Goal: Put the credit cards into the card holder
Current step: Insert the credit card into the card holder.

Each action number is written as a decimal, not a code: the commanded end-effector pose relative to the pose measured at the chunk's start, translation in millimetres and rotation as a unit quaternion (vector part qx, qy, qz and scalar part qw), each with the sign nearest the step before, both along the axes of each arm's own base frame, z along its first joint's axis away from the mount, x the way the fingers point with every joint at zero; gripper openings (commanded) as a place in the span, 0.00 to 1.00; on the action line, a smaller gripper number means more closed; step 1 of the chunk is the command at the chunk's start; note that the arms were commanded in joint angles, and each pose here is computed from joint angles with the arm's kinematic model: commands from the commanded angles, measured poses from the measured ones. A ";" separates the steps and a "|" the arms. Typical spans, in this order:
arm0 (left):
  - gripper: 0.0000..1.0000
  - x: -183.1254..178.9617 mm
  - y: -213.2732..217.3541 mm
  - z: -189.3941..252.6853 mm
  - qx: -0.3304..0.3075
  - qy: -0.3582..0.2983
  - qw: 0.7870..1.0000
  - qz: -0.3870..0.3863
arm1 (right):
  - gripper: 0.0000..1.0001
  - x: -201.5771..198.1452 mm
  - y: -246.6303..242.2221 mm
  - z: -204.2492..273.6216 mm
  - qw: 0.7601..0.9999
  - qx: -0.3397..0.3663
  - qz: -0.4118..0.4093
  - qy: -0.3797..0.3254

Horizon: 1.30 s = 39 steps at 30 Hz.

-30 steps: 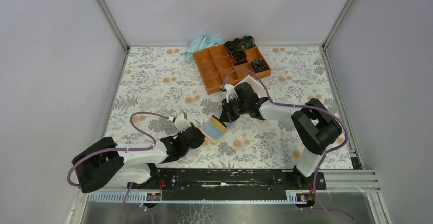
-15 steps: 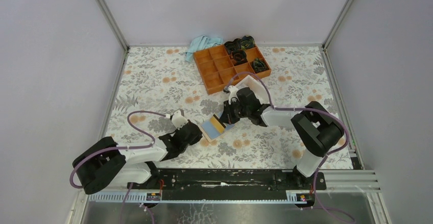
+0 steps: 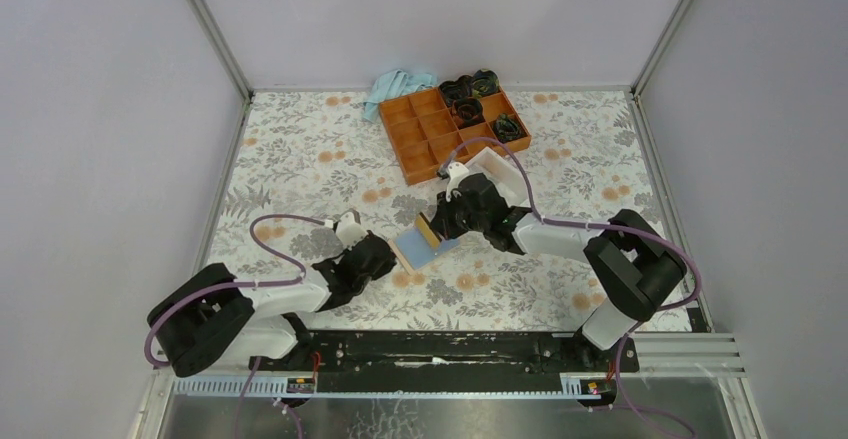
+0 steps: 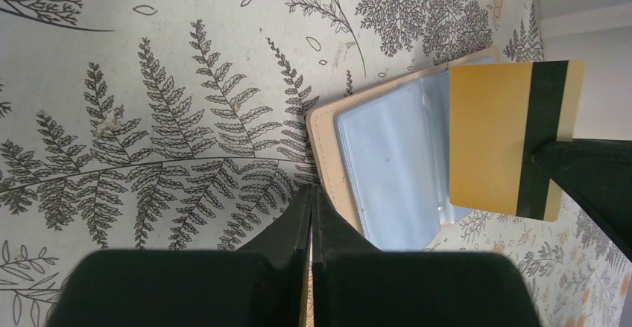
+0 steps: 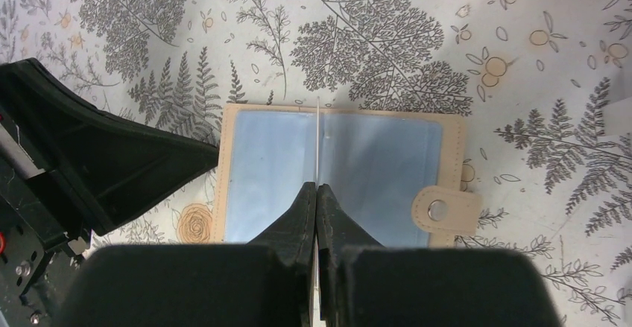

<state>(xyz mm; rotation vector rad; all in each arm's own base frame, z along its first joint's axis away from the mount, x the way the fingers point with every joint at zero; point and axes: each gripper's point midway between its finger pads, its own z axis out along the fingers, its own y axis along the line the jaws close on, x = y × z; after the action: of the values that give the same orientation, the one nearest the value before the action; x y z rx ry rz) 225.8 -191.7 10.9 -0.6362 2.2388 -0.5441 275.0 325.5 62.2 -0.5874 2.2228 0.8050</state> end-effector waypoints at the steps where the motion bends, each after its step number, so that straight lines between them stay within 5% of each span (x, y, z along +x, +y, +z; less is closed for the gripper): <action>1: 0.00 -4.5 10.5 -13.0 0.034 0.018 0.999 -0.008 | 0.00 10.8 -0.9 17.1 0.999 -0.001 -0.020 -0.032; 19: 0.00 4.1 14.5 -17.7 0.048 0.023 0.999 -0.007 | 0.00 -10.5 18.8 -7.3 0.998 0.053 -0.001 0.043; 39: 0.00 -0.8 28.0 -24.1 0.066 0.033 0.997 -0.001 | 0.00 -8.4 -0.9 -8.3 0.998 0.017 -0.061 0.029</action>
<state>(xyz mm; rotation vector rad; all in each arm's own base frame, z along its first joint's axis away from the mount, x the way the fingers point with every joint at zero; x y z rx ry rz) 249.1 -190.4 11.1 -0.6290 2.2196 -0.5185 275.7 326.2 47.6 -0.3847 2.2576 0.8439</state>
